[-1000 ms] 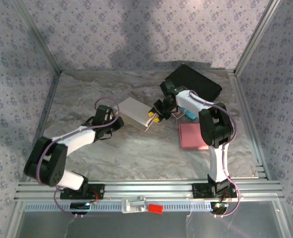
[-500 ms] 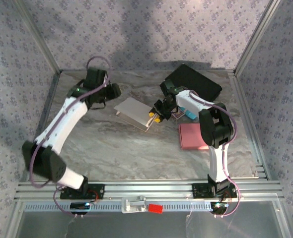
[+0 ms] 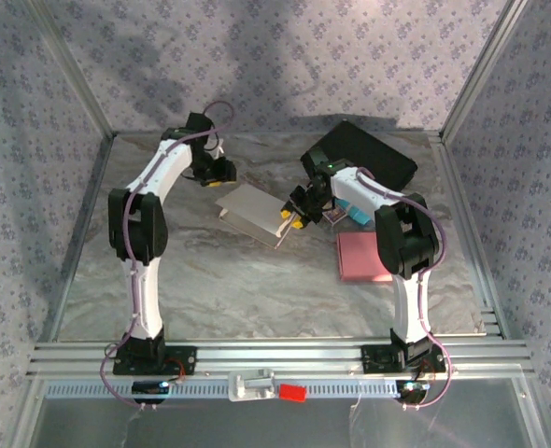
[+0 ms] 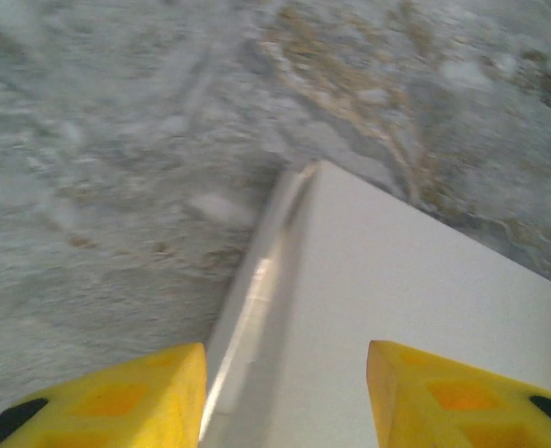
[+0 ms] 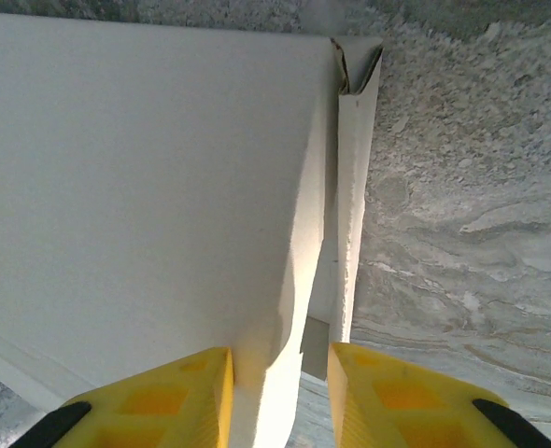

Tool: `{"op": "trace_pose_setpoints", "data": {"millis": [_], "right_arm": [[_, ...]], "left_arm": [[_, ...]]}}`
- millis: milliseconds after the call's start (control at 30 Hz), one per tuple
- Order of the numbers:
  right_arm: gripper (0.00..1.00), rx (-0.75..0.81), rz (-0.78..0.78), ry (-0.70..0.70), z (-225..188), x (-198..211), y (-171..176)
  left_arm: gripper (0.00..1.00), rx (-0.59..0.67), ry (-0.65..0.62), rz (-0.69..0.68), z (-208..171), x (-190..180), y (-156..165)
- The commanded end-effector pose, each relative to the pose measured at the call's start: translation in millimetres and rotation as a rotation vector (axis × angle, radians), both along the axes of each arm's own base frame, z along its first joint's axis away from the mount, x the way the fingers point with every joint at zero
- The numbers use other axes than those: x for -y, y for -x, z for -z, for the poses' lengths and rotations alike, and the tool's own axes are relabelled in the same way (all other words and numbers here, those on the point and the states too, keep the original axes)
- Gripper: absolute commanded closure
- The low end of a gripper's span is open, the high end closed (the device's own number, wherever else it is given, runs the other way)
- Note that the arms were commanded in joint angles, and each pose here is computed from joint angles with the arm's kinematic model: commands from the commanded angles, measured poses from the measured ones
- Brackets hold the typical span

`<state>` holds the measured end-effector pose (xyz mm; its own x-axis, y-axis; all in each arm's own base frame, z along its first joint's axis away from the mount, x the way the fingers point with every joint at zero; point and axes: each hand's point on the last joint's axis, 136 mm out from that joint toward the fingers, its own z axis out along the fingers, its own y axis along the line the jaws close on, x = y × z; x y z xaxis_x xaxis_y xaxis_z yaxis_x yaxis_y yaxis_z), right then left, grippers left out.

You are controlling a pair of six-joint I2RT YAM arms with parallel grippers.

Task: Fold the paper box

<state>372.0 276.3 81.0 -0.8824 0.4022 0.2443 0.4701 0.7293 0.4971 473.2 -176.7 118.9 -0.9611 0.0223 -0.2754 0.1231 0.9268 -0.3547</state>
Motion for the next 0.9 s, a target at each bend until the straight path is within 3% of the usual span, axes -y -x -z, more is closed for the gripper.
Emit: {"op": "trace_pose_setpoints", "data": {"millis": [0,333,867], "right_arm": [[0.67,0.014,-0.012,0.01,-7,0,-1],[0.66,0.01,-0.01,0.0,-4,-2,-1],[0.63,0.023,-0.058,-0.017,1,7,11]], "left_arm": [[0.51,-0.045,0.001,0.066,6,7,19],[0.5,-0.07,-0.023,0.056,25,-1,38],[0.65,-0.09,0.071,0.01,23,10,61]]}}
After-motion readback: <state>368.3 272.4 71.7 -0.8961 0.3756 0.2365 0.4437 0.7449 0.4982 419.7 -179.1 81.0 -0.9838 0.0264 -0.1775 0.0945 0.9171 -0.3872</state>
